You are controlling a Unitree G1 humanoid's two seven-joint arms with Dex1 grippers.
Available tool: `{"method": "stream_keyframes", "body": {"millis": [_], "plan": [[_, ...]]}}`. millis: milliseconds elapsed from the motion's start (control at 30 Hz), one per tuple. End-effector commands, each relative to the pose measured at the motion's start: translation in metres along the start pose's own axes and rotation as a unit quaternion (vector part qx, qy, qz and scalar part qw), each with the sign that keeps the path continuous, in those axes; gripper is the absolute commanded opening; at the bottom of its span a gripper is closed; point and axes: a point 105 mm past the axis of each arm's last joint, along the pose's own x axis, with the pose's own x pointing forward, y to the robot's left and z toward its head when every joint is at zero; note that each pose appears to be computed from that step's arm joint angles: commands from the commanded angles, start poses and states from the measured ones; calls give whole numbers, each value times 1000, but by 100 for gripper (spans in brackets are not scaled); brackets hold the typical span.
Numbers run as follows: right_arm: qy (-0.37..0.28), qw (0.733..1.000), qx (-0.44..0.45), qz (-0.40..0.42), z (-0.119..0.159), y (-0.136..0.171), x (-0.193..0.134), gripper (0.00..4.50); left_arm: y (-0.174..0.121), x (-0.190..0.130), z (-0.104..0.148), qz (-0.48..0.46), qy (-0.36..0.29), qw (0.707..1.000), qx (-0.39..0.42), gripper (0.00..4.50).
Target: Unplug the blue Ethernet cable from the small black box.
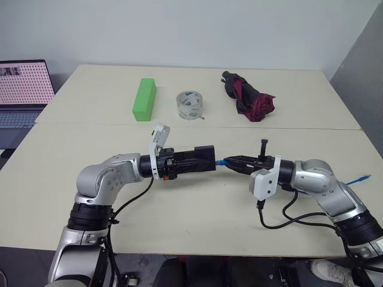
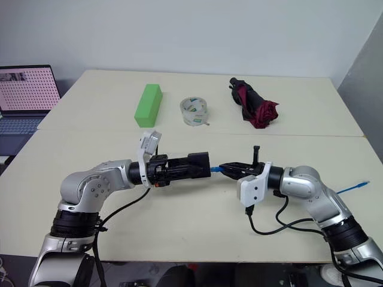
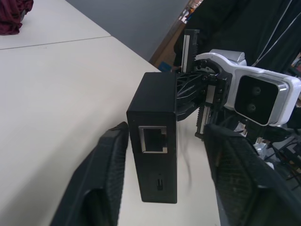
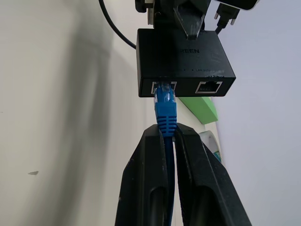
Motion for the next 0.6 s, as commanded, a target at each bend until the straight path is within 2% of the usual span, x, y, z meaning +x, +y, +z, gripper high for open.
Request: {"method": "stream_keyframes", "body": {"millis": [33, 167, 300, 367, 400, 500, 567, 600], "plan": [[-15, 999, -23, -20, 7, -13, -2, 0, -5, -1, 10, -14, -11, 1000, 11, 166], [-24, 999, -22, -15, 10, -11, 0, 0, -5, -2, 10, -14, -10, 1000, 11, 90], [-36, 999, -26, 8, 14, -5, 0, 0, -6, -2, 9, -17, -6, 1000, 13, 79], [-31, 999, -18, 21, 12, -2, -2, 70, -6, -2, 9, -17, -5, 1000, 16, 79], [-29, 999, -15, 28, 11, -2, -3, 78, -6, -2, 9, -18, -4, 1000, 17, 79], [-13, 998, 35, 57, 7, 2, -9, 156, -7, -3, 9, -22, 2, 999, 25, 79], [1, 988, 135, 77, 8, 6, -16, 208, -9, -2, 6, -31, 12, 999, 36, 79], [-1, 977, 197, 77, 11, 6, -19, 211, -10, -1, 4, -36, 18, 998, 42, 79]]}}
